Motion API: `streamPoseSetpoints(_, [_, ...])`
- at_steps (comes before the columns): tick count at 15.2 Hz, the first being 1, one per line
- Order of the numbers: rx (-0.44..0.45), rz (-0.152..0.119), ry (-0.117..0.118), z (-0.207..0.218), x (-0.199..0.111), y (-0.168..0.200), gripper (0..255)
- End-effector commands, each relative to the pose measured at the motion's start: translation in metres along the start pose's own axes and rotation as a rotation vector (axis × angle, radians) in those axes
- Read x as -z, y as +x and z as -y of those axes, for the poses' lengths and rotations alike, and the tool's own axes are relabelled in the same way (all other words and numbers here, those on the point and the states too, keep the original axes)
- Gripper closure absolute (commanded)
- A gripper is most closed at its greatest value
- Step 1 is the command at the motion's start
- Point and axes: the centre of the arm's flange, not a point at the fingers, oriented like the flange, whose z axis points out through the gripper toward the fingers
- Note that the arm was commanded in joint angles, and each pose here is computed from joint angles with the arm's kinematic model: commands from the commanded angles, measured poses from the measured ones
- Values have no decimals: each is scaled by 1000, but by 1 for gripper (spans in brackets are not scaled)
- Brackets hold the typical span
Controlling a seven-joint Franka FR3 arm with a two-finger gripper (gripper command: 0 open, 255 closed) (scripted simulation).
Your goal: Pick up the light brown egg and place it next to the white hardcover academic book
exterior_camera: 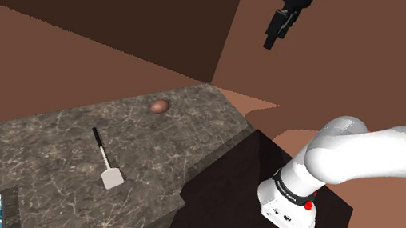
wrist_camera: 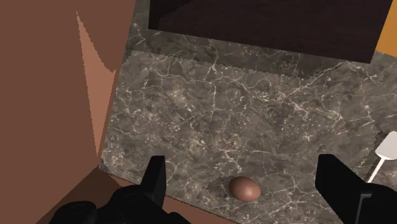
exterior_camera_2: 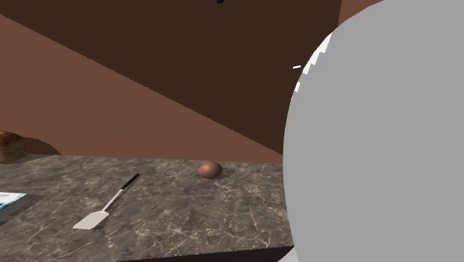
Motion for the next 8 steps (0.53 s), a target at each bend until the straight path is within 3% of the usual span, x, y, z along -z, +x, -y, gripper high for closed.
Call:
streamPoseSetpoints(1, [0, 0, 0, 0, 0, 0, 0])
streamPoseSetpoints(8, [149, -17, 46, -26, -75, 48, 0])
